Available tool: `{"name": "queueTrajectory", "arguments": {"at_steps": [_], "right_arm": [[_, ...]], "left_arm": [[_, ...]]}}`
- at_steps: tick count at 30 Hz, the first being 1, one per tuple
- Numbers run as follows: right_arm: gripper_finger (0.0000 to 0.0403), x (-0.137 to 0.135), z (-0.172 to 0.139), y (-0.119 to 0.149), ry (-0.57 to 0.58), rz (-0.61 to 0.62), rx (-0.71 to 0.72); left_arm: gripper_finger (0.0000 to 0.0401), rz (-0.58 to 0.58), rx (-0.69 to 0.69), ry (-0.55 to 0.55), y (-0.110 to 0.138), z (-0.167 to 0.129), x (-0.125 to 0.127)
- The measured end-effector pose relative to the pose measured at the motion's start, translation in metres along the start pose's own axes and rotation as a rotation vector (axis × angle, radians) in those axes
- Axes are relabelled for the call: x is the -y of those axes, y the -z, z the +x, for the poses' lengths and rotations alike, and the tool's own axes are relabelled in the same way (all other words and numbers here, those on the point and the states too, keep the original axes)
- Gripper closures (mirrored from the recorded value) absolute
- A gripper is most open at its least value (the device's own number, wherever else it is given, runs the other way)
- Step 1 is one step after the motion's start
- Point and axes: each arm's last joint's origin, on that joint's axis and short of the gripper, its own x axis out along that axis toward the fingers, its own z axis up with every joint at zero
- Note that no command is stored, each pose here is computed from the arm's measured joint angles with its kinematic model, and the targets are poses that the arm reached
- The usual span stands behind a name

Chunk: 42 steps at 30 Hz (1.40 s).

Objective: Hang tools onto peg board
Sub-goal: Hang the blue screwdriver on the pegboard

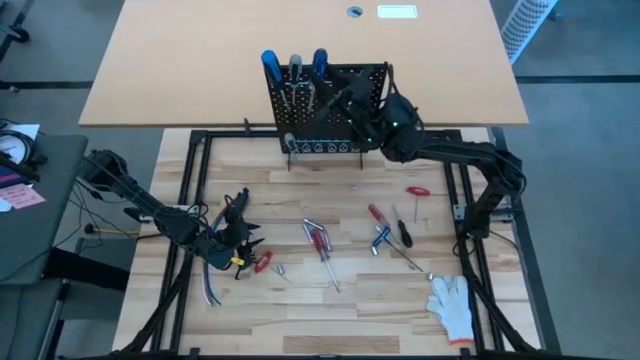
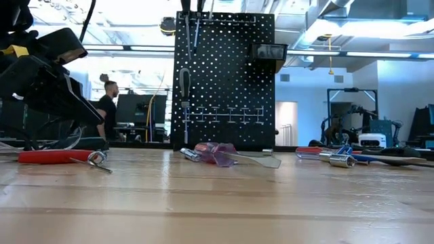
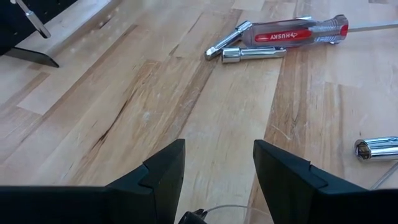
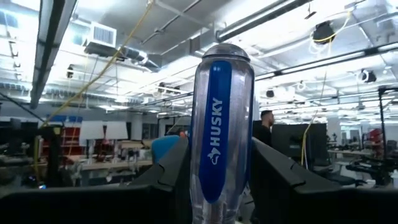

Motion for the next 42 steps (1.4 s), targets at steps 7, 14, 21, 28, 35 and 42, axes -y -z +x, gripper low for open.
{"name": "queueTrajectory", "arguments": {"at_steps": [7,14,21,28,35,42], "right_arm": [[0.0276,0.015,0.006,0.002,-0.045,0.008,0.029],[0.0276,0.022,0.01,0.008,-0.084,-0.005,0.036],[0.0276,0.019,0.017,0.029,-0.126,-0.008,0.054],[0.0276,0.02,0.025,0.029,-0.121,-0.015,0.04],[0.0276,0.018,0.034,0.015,-0.142,-0.017,-0.072],[0.0276,0.014,0.036,0.005,-0.163,-0.01,-0.074]], "left_arm": [[0.0216,0.0,0.005,-0.008,0.0,0.0,0.0],[0.0216,0.001,0.006,-0.01,0.0,0.0,0.0],[0.0216,0.0,0.008,-0.012,0.0,0.0,0.0],[0.0216,0.0,0.008,-0.013,0.0,0.0,0.0],[0.0216,0.001,0.008,-0.013,0.0,0.0,0.0],[0.0216,0.001,0.009,-0.015,0.0,0.0,0.0]]}}
